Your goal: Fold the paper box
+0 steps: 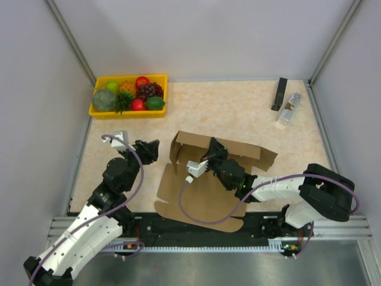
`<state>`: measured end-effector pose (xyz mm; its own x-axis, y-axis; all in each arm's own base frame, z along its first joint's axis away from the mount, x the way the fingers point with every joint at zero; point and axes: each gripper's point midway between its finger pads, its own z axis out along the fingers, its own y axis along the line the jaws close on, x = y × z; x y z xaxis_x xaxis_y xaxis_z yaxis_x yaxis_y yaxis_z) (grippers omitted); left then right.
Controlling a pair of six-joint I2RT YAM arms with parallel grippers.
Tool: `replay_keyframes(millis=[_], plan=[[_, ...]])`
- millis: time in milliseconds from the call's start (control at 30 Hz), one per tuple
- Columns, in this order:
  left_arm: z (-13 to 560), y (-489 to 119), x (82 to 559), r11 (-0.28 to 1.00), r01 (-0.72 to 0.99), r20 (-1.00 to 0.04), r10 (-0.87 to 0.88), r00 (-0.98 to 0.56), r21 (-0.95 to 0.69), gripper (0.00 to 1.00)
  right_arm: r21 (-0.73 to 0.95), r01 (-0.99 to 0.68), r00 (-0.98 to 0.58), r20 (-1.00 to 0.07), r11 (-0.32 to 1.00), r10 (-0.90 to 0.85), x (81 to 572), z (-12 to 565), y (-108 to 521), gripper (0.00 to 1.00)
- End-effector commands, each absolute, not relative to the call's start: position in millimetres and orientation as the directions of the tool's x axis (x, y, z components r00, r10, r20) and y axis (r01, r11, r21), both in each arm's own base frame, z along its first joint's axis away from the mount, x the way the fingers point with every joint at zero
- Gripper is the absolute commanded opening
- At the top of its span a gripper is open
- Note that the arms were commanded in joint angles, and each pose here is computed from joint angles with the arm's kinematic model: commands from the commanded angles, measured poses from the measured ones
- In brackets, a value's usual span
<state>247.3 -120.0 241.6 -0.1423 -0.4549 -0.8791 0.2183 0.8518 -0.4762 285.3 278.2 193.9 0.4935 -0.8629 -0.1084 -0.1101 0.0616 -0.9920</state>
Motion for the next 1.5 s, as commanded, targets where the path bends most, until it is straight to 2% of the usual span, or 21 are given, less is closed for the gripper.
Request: replay_keyframes(millis=[0, 33, 100, 167, 400, 633, 967, 1200, 1467], plan=[[214, -113, 262, 0.909, 0.068, -0.889, -0.383, -0.253, -0.411, 0.63, -0.985, -0.169, 0.539, -0.127, 0.040, -0.833, 275, 178, 287, 0.00], [204, -123, 268, 0.917, 0.087, -0.889, -0.350, -0.296, -0.390, 0.64, -0.985, -0.171, 0.538, -0.127, 0.039, -0.833, 275, 178, 287, 0.00], [191, -148, 267, 0.922, 0.238, -0.910, -0.211, -0.356, -0.307, 0.63, -0.984, -0.174, 0.537, -0.123, 0.034, -0.835, 276, 177, 287, 0.00], [186, -155, 267, 0.913, 0.277, -0.910, -0.185, -0.371, -0.298, 0.60, -0.984, -0.172, 0.538, -0.125, 0.036, -0.834, 276, 178, 287, 0.00], [161, -167, 270, 0.894, 0.353, -0.931, -0.160, -0.329, -0.278, 0.51, -0.983, -0.184, 0.540, -0.102, 0.001, -0.835, 275, 169, 288, 0.00], [167, -187, 264, 0.828, 0.498, -0.955, -0.139, -0.262, -0.257, 0.54, -0.983, -0.184, 0.543, -0.080, -0.025, -0.836, 269, 162, 287, 0.00], [182, -191, 287, 0.847, 0.495, -0.981, -0.149, -0.127, -0.193, 0.54, -0.981, -0.194, 0.550, -0.098, -0.012, -0.830, 266, 168, 290, 0.00], [191, -195, 293, 0.849, 0.509, -0.990, -0.127, -0.065, -0.143, 0.47, -0.980, -0.192, 0.561, -0.066, -0.052, -0.825, 263, 163, 293, 0.00], [191, -194, 282, 0.831, 0.533, -0.986, -0.160, -0.045, -0.159, 0.53, -0.966, -0.228, 0.563, -0.031, -0.119, -0.826, 258, 142, 293, 0.00]])
